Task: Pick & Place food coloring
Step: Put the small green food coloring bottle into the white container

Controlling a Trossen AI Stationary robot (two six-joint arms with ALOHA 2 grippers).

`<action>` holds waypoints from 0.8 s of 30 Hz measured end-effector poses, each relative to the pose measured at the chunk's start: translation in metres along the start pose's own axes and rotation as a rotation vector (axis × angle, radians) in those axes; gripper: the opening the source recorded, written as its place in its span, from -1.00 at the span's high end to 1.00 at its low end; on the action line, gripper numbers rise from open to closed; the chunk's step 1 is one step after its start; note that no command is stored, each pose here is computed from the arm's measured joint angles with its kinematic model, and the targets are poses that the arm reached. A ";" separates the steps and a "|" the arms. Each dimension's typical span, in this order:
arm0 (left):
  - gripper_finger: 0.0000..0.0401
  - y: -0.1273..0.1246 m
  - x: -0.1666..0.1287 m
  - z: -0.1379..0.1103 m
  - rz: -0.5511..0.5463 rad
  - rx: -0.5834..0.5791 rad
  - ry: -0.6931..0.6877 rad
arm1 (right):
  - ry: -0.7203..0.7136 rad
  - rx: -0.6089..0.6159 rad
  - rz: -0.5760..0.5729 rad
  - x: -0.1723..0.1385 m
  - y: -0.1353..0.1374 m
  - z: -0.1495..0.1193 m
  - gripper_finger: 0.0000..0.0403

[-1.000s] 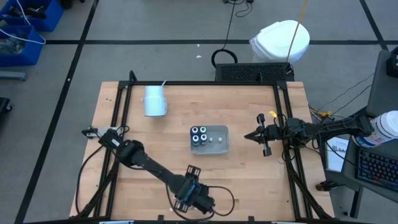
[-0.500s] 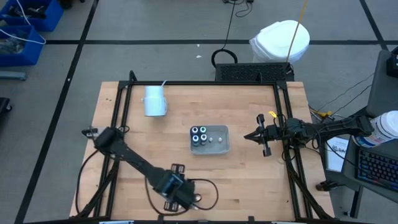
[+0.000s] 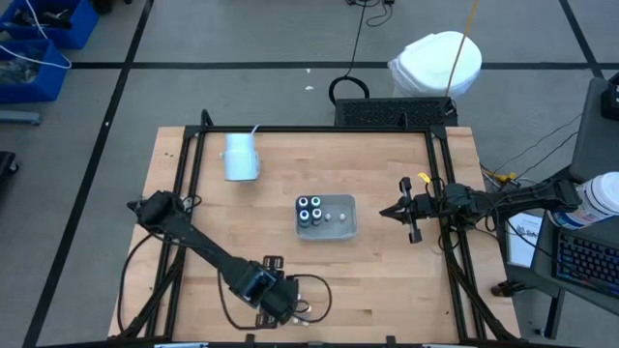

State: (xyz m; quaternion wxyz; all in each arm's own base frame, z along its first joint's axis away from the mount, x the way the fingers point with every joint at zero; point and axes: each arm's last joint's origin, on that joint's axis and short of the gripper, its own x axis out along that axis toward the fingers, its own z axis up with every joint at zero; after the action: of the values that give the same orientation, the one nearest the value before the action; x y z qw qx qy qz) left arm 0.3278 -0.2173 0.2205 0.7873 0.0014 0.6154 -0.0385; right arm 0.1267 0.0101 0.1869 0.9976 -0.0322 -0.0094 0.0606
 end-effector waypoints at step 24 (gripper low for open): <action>-0.09 0.029 0.038 -0.003 -0.068 0.008 0.014 | 0.015 0.001 0.001 0.000 0.000 -0.001 1.00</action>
State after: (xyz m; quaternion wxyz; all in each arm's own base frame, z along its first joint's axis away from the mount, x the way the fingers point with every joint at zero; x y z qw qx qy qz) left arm 0.3363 -0.1906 0.1814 0.7811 -0.0161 0.6205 -0.0675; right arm 0.1267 0.0101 0.1855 0.9976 -0.0321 -0.0019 0.0608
